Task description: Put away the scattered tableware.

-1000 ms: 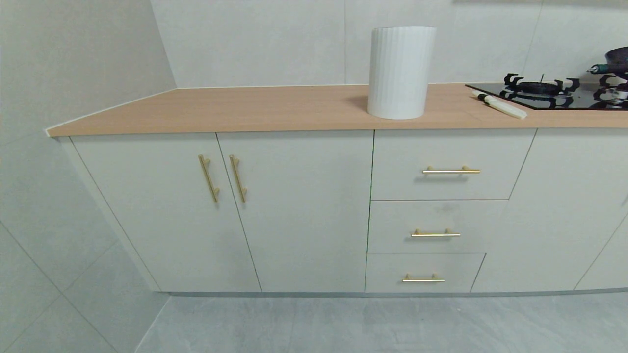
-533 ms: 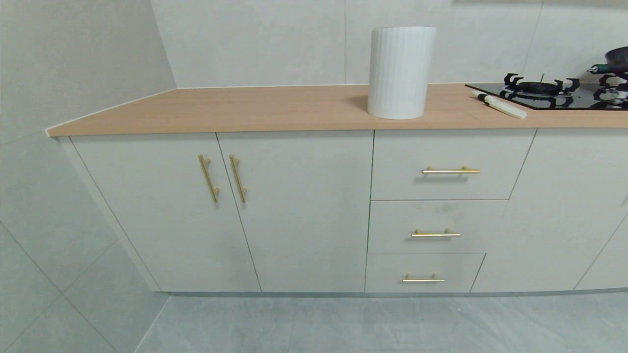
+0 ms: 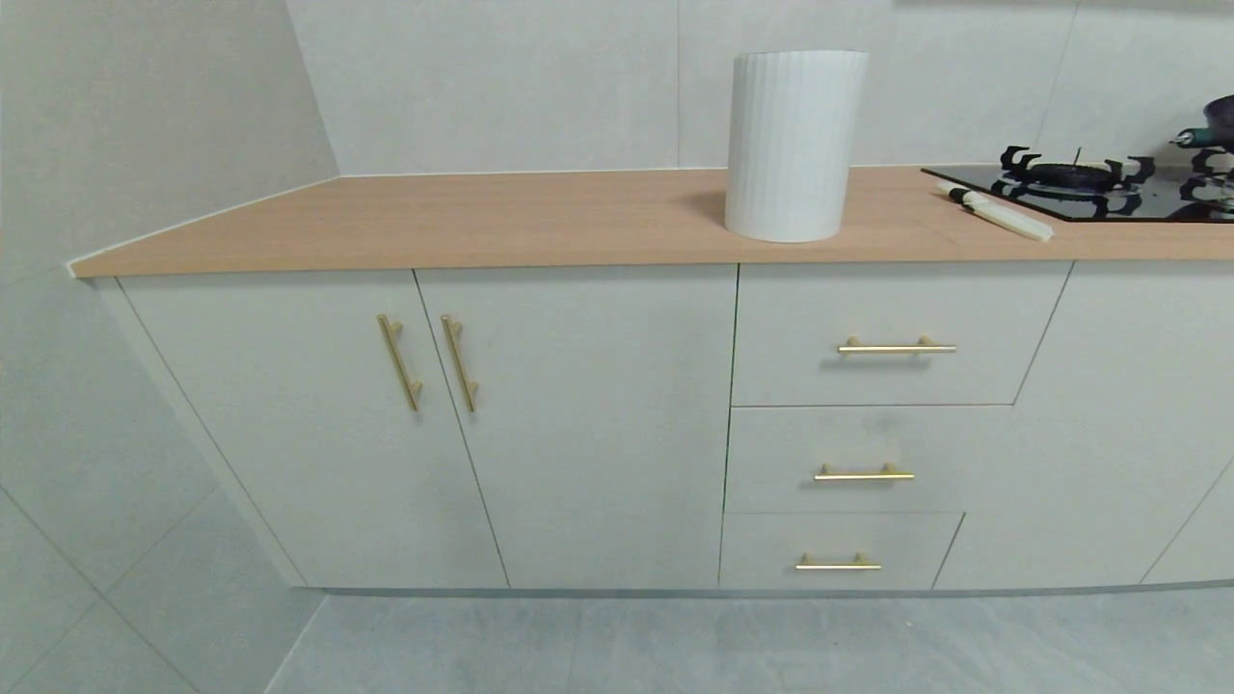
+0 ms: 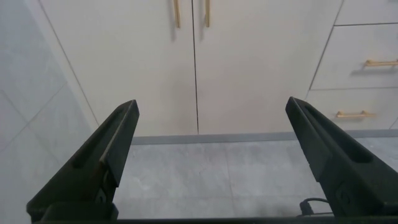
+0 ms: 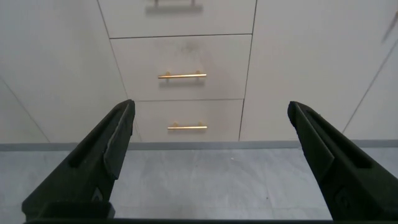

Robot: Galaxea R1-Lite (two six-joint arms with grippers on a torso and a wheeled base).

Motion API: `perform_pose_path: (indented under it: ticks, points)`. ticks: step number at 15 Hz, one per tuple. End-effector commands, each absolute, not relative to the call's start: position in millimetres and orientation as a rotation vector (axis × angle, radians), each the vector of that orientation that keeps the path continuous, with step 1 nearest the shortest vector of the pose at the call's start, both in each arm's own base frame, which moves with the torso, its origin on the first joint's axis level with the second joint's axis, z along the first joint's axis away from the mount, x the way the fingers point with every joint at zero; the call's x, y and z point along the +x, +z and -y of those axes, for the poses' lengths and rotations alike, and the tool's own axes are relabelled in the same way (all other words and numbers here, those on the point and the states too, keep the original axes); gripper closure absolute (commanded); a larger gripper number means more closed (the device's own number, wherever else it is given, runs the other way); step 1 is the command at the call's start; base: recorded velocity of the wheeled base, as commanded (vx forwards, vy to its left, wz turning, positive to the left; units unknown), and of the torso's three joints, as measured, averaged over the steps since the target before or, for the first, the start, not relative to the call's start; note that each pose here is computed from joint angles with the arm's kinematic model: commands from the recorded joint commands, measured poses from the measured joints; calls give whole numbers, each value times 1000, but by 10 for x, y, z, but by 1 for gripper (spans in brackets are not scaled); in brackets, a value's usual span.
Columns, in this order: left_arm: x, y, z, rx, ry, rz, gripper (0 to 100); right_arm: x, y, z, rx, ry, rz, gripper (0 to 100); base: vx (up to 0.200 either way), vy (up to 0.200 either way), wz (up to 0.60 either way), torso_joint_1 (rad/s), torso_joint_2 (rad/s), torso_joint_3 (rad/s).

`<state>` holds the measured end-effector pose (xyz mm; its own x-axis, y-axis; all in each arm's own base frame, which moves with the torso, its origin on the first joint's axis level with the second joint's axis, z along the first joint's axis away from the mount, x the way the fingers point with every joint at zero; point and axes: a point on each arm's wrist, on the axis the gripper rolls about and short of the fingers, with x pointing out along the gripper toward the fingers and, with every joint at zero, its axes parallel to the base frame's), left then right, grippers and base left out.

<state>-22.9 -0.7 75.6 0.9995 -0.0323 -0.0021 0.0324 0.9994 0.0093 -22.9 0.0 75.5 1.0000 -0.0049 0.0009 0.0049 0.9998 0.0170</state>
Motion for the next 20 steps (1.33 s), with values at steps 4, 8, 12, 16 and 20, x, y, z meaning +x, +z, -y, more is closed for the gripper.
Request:
perform_pose_path:
  ticks: [4, 8, 12, 16, 20]
  points:
    - [-228, 755, 7, 9, -31, -4, 0, -227, 754, -1, 17, -3, -3, 0, 200, 0, 0, 5, 4, 0]
    - [-228, 755, 7, 9, -32, -4, 0, -227, 754, -1, 17, -2, -3, 0, 200, 0, 0, 2, 4, -1]
    - [-228, 755, 7, 9, -32, -4, 0, -227, 754, -1, 17, -2, -3, 0, 200, 0, 0, 5, 5, 4]
    - [-228, 755, 7, 9, -31, -4, 0, -227, 754, -1, 17, -2, -3, 0, 200, 0, 0, 4, 2, 1]
    - [-228, 755, 7, 9, -32, -4, 0, -227, 754, -1, 17, -2, -3, 0, 0, 0, 0, 0, 0, 0]
